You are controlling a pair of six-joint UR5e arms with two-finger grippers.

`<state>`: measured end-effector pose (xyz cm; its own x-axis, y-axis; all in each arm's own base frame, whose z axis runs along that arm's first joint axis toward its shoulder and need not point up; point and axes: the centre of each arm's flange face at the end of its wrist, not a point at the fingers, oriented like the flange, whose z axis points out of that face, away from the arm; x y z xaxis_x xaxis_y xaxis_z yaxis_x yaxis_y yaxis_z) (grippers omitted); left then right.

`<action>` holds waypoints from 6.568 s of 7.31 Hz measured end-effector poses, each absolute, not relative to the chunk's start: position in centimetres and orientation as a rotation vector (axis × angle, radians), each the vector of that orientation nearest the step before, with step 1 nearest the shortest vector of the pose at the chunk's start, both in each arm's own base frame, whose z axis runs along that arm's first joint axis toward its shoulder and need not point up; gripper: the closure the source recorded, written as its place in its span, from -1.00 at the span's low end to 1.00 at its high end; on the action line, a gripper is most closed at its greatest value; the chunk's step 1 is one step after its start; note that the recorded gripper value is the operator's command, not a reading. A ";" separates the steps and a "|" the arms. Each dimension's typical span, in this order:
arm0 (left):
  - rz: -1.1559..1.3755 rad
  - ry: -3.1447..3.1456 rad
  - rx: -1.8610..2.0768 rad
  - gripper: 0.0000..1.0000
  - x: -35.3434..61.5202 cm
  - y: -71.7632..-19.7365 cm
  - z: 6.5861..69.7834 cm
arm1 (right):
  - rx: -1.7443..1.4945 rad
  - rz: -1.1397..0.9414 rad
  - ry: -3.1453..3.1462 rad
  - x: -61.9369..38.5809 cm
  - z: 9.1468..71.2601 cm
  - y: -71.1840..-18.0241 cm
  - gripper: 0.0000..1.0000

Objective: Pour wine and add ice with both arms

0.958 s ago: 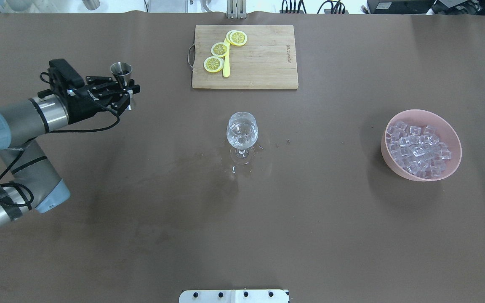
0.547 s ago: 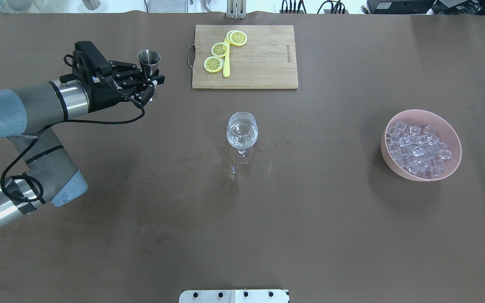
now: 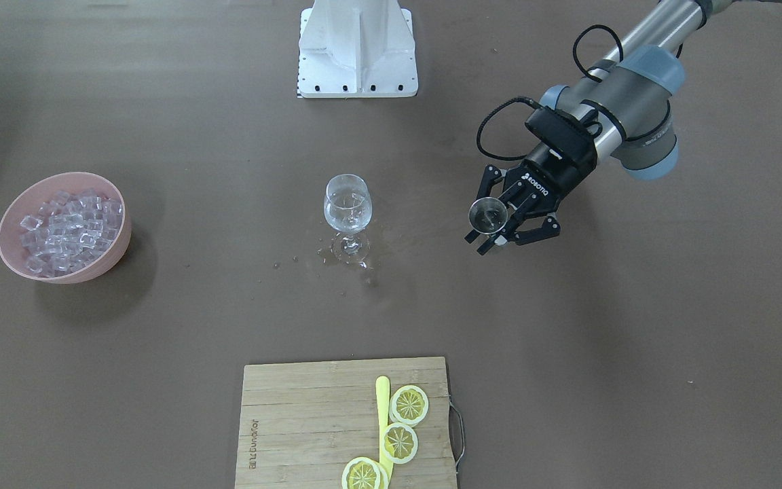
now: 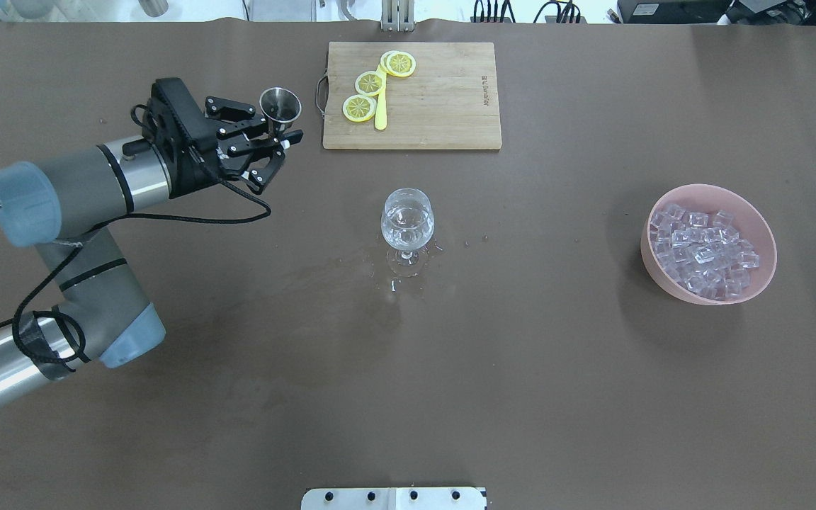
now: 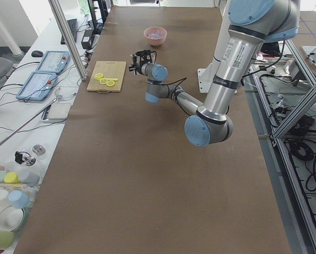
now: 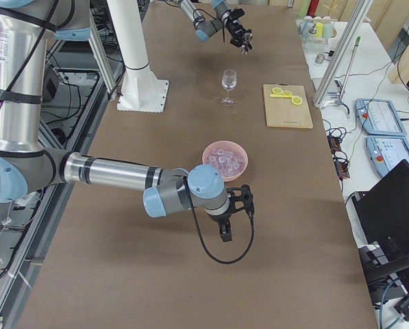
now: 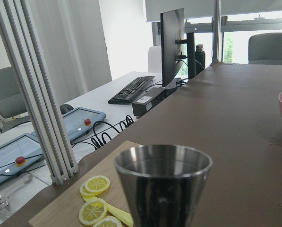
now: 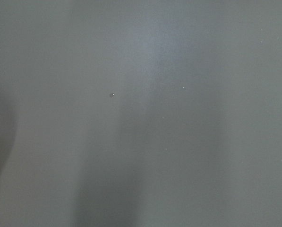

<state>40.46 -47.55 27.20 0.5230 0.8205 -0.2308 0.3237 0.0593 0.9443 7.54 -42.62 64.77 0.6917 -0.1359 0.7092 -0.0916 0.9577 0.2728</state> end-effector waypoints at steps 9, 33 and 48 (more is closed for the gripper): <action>0.857 0.488 1.767 1.00 48.2 -45.1 19.8 | 0.240 0.130 -0.868 7.4 62.3 -36.8 -1.00; 0.602 0.264 1.701 1.00 44.0 -46.2 24.2 | 0.235 0.177 -0.902 7.3 60.2 -36.6 -0.99; -0.280 0.881 1.007 1.00 26.5 -54.5 59.8 | 0.220 -0.024 -0.894 -11.3 49.1 -44.7 -0.99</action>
